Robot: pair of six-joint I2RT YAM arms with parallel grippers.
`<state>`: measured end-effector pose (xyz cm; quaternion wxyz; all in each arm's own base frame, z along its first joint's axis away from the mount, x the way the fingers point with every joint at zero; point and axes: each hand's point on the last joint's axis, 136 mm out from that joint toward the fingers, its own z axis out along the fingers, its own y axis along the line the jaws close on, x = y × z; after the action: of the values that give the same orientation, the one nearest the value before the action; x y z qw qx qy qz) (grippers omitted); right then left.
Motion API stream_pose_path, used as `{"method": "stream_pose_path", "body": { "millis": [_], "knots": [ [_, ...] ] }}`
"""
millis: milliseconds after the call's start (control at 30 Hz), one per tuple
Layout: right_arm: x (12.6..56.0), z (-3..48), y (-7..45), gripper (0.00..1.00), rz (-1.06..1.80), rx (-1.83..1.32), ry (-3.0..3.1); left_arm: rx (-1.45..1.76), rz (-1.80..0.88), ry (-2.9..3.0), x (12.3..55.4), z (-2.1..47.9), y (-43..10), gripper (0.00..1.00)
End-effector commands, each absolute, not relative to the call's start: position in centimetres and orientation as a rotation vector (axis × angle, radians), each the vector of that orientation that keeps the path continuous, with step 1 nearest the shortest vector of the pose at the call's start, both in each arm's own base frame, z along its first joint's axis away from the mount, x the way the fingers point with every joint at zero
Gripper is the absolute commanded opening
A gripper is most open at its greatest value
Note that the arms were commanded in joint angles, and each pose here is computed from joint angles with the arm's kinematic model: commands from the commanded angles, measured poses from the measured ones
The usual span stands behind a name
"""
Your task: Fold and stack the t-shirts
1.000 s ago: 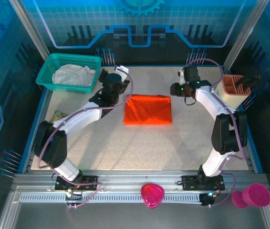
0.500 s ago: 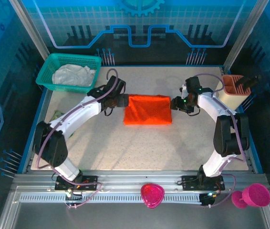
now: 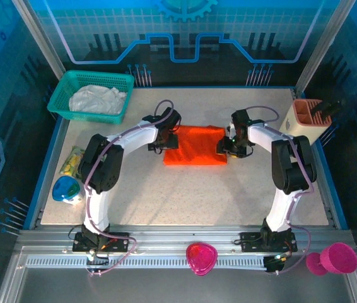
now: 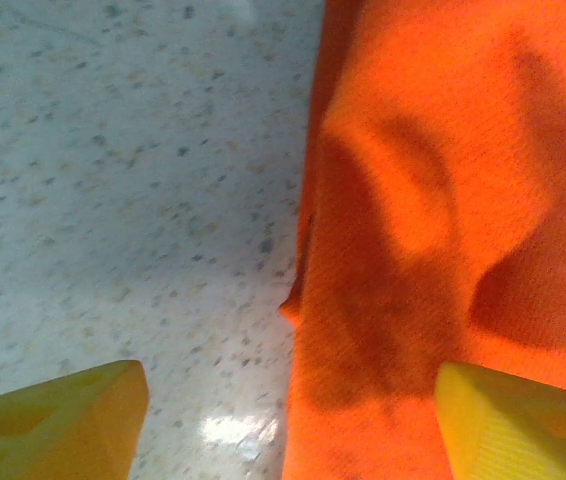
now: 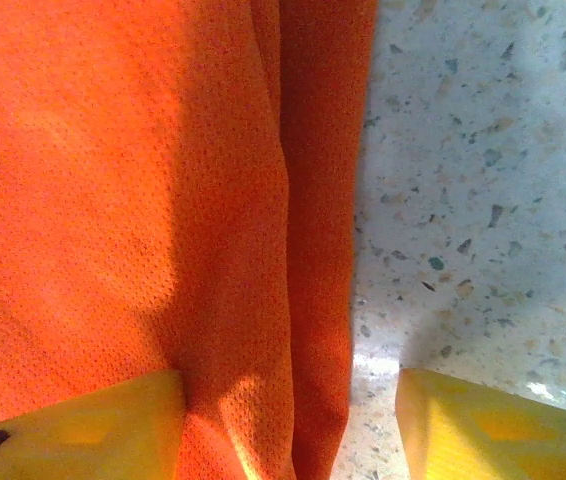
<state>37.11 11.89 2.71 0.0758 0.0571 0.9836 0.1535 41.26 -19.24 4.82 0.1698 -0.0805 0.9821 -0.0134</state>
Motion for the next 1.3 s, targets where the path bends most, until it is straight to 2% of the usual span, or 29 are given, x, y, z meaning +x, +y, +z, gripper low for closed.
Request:
{"method": "stream_pose_path", "body": {
  "millis": [0, 100, 200, 267, 333, 467, 700, 1033, 1267],
  "knots": [
    [37.7, 2.4, 12.5, 0.57, 0.44, 0.177, 2.947, -0.24, -0.101, 2.831, 42.0, 3.5, -20.6, 0.7],
    [37.5, 1.9, 12.9, 0.51, 0.43, 0.174, 2.96, -0.25, -0.104, 2.862, 41.9, 2.0, -20.8, 0.59],
    [37.6, 1.4, 13.5, 0.38, 0.437, 0.172, 2.968, -0.263, -0.127, 2.893, 41.7, 0.6, -21.3, 0.5],
    [37.8, 1.5, 13.9, 0.26, 0.422, 0.155, 2.966, -0.268, -0.137, 2.911, 41.6, -0.2, -21.5, 0.36],
    [38.3, 1.5, 14.1, 0.16, 0.437, 0.157, 2.961, -0.275, -0.133, 2.917, 41.7, -0.7, -21.5, 0.27],
    [39.3, 1.5, 14.4, 0.01, 0.441, 0.135, 2.957, -0.253, -0.09, 2.919, 42.2, -1.0, -21.3, 0.0],
    [42.7, 2.1, 14.6, 0.0, 0.431, 0.07, 2.909, -0.227, -0.042, 2.891, 45.1, 0.1, -20.0, 0.0],
    [50.9, 2.5, 14.1, 0.0, 0.469, 0.059, 2.829, -0.101, -0.096, 2.831, 54.0, 1.2, -18.5, 0.0],
    [55.7, 1.2, 13.6, 0.0, 0.473, 0.071, 2.776, -0.015, -0.319, 2.718, 59.5, 0.8, -19.6, 0.0]
  ]
}}
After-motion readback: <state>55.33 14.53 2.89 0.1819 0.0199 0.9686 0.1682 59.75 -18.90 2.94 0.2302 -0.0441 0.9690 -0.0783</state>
